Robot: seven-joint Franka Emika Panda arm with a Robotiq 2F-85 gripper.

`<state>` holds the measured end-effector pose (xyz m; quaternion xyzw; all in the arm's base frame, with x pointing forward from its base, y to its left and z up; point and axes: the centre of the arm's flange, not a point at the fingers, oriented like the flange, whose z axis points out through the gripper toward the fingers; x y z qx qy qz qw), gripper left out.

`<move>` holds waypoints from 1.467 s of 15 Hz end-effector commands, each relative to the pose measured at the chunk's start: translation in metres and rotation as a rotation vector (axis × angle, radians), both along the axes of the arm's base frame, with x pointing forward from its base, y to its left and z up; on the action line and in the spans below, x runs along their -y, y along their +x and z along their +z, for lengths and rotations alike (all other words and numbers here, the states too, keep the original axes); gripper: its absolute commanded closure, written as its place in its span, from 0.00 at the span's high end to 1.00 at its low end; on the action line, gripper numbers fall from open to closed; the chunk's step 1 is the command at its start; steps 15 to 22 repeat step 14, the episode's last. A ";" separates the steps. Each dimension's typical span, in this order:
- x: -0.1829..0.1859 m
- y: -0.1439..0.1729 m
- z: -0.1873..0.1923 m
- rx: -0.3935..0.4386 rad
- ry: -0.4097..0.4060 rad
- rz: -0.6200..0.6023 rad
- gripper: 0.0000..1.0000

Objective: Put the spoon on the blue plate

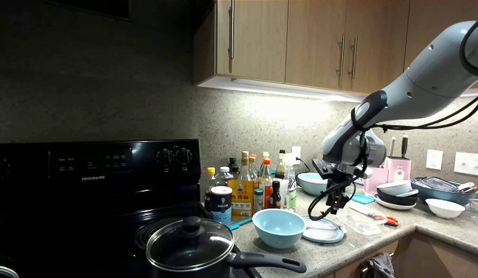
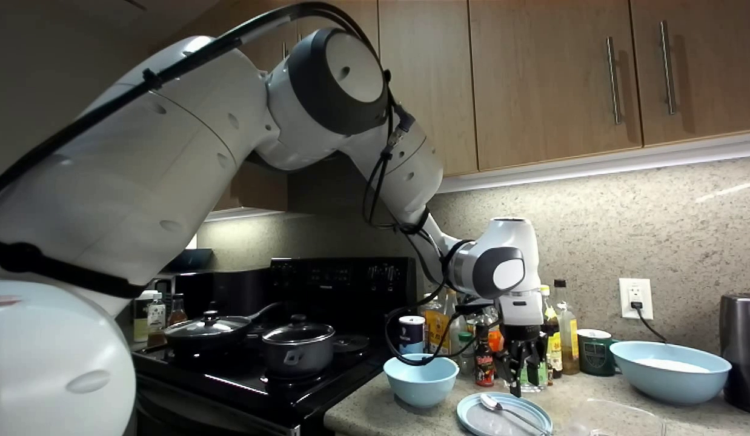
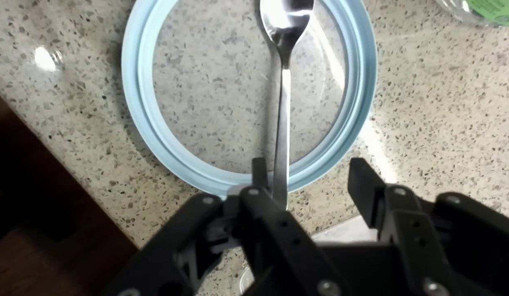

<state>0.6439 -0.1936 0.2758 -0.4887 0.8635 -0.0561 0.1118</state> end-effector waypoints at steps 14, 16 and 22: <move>-0.009 0.006 0.004 0.012 0.005 0.018 0.92; -0.009 0.006 0.004 0.012 0.005 0.018 0.92; -0.009 0.006 0.004 0.012 0.005 0.018 0.92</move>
